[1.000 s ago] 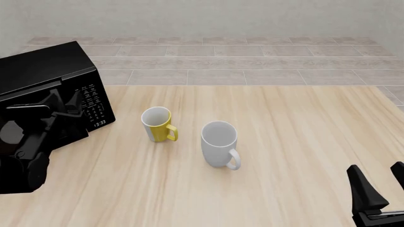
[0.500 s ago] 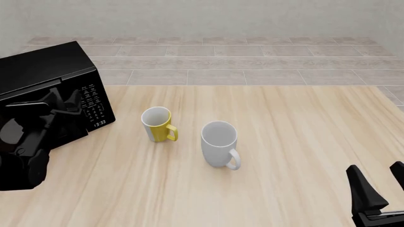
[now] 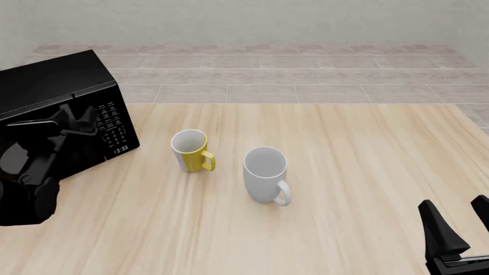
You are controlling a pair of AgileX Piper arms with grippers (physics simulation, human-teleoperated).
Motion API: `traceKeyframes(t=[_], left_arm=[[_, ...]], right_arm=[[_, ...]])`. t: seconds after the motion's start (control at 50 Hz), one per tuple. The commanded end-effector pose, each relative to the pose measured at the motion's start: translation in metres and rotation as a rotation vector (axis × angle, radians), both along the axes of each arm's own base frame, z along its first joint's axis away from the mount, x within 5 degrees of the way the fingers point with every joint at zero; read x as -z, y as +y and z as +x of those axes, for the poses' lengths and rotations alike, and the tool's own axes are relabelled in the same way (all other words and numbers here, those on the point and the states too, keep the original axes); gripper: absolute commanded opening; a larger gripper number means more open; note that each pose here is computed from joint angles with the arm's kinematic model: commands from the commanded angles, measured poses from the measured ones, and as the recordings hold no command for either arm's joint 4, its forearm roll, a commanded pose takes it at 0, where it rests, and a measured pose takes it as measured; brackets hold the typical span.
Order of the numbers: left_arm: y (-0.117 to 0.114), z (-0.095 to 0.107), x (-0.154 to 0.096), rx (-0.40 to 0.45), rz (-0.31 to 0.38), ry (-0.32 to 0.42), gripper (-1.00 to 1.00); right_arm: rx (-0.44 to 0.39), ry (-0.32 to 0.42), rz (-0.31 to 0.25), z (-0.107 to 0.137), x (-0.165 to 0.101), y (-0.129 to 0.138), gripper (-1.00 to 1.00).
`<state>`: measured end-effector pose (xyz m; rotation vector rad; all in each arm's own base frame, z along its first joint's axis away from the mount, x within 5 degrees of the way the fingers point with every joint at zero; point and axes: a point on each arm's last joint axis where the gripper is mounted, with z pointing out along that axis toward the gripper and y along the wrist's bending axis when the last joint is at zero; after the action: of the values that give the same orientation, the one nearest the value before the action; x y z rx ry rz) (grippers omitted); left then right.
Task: Close the microwave.
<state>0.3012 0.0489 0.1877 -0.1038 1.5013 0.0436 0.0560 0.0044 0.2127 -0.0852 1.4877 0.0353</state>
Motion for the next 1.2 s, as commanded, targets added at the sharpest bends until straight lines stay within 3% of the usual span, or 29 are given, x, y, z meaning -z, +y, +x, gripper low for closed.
traceKeyframes(t=[0.02, 0.46, 0.56, 0.64, 0.76, 1.2], left_arm=[[0.038, -0.004, 0.058, -0.190, -0.112, 0.389, 1.00], [0.041, -0.003, 0.058, -0.202, -0.129, 0.394, 1.00], [0.029, -0.022, 0.051, -0.178, -0.095, 0.362, 1.00], [0.011, -0.049, 0.040, -0.135, -0.062, 0.327, 1.00], [-0.006, -0.074, 0.035, -0.089, -0.063, 0.306, 1.00], [-0.040, -0.164, 0.001, 0.030, -0.030, 0.192, 1.00]], right_arm=[[-0.004, 0.000, -0.001, 0.000, 0.000, 0.000, 1.00], [-0.003, 0.004, 0.000, 0.000, 0.000, 0.000, 1.00], [-0.005, 0.005, -0.001, 0.000, 0.001, 0.000, 1.00], [-0.006, 0.006, -0.002, 0.000, 0.001, 0.000, 1.00], [-0.003, 0.004, -0.003, 0.000, 0.000, 0.000, 1.00], [0.005, 0.002, -0.004, 0.000, 0.000, 0.000, 1.00]])
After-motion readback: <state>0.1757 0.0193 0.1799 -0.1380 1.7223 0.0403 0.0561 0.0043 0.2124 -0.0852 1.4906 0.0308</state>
